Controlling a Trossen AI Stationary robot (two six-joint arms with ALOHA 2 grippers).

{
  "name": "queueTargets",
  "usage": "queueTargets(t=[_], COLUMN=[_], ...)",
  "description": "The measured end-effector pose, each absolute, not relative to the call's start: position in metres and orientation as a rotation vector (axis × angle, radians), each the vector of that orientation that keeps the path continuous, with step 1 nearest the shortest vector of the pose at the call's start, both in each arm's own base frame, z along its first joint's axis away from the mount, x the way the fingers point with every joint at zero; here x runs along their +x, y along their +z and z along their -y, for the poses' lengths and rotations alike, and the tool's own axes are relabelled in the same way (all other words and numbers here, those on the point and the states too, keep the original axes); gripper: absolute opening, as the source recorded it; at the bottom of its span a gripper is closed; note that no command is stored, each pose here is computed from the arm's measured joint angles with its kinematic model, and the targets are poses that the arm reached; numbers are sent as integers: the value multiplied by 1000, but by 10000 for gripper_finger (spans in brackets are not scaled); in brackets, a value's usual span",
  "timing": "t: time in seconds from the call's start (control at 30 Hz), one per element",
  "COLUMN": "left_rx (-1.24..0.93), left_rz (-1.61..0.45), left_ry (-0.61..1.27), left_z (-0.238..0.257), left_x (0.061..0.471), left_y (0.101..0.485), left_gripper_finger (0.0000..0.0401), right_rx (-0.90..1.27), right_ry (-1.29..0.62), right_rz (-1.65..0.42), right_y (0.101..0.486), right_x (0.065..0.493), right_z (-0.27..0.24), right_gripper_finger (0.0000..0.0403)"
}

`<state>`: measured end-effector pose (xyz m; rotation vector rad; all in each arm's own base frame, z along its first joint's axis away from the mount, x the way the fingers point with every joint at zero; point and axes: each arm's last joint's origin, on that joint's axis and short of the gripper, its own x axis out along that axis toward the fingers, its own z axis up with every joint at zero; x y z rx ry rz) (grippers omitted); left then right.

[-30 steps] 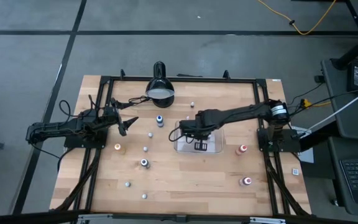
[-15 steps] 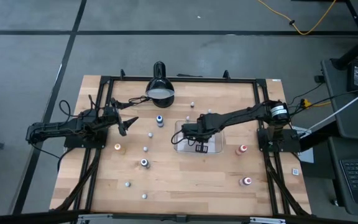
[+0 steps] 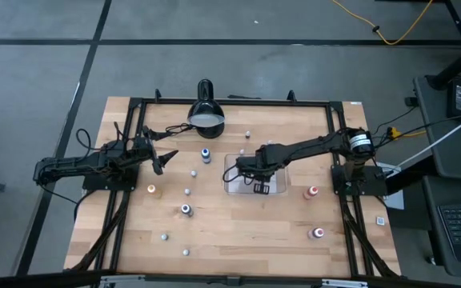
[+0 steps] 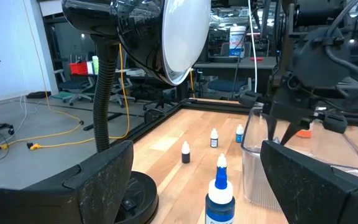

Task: Pick & Place food coloring
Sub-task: Put the small red food coloring bottle into the transparent bin, then put the small orange food coloring bottle into the transparent bin

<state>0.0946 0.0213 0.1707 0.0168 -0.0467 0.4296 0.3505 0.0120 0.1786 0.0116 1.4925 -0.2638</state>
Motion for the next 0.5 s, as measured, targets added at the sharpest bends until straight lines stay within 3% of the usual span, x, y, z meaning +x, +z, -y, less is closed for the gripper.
queueTargets(t=[0.23,0.5], left_rx=[17,17], left_rz=[47,46], left_ry=[429,429], left_z=[-21,-21], left_x=[95,95], left_y=[171,171], left_gripper_finger=[347,347], right_rx=[25,33], right_ry=[-274,-271], right_rz=[-1495,-1496], right_y=[178,188], right_x=[350,353], right_z=[-10,-10], right_gripper_finger=[142,157])
